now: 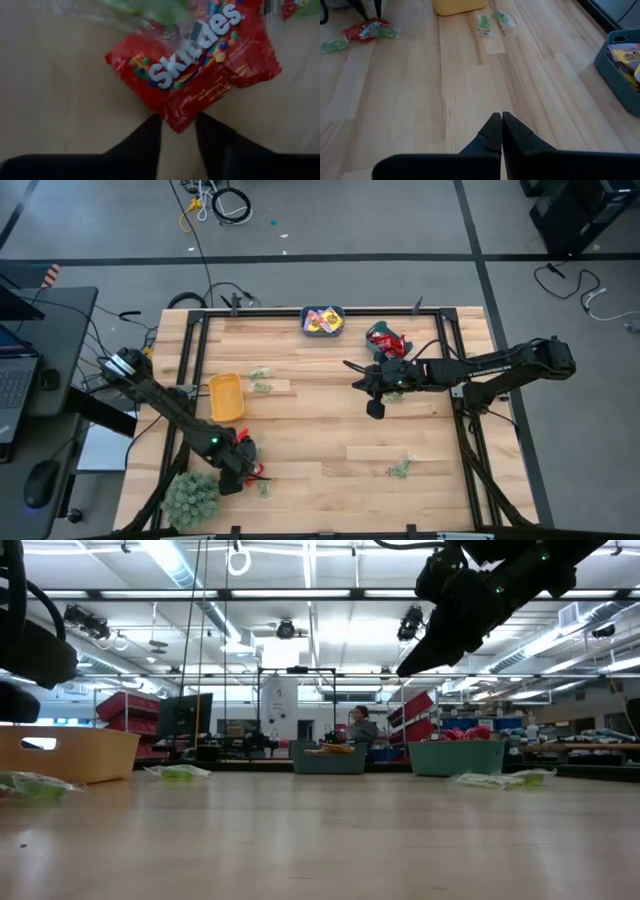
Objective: Sort candy
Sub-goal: Put the red candy into the green bin
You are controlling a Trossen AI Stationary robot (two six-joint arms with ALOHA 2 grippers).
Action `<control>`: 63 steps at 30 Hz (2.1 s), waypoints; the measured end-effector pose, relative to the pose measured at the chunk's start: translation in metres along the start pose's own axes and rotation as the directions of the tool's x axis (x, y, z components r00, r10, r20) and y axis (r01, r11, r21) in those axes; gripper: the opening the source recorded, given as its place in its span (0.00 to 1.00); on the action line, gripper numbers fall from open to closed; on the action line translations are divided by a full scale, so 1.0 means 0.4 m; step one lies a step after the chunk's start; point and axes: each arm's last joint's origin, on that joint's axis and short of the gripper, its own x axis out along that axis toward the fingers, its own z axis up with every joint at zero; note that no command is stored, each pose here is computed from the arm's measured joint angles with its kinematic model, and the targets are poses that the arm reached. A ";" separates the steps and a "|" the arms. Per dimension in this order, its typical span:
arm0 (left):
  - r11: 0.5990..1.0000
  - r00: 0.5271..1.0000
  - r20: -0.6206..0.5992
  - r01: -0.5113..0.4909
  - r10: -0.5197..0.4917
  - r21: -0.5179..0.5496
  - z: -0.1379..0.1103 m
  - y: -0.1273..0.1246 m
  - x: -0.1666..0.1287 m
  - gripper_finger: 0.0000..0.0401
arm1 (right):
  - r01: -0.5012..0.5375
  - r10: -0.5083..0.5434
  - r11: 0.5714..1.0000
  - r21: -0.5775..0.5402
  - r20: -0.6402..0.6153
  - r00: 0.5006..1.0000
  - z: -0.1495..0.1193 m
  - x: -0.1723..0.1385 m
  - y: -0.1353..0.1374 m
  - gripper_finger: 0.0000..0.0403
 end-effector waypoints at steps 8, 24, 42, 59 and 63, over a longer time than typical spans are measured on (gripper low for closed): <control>0.993 0.998 0.009 -0.066 0.066 0.093 0.006 -0.005 -0.018 0.02 | 0.000 0.000 1.000 0.000 0.003 1.000 0.001 0.000 0.000 0.00; 0.959 0.919 0.354 -0.241 0.175 0.151 0.107 0.034 -0.219 0.00 | -0.056 0.058 0.997 -0.051 0.029 0.998 0.003 -0.007 0.043 0.02; 0.880 0.405 0.895 -0.473 0.187 0.030 0.342 0.199 -0.328 0.00 | -0.113 0.050 0.972 0.203 0.294 0.954 0.070 -0.013 0.020 0.28; 0.887 0.321 0.931 -0.461 0.176 -0.009 0.360 0.224 -0.347 0.00 | -0.191 0.065 0.951 0.244 0.445 0.893 0.108 -0.027 0.015 0.39; 0.893 0.302 0.941 -0.450 0.151 0.001 0.363 0.221 -0.353 0.00 | -0.184 0.055 0.951 0.248 0.452 0.891 0.110 -0.027 0.009 0.37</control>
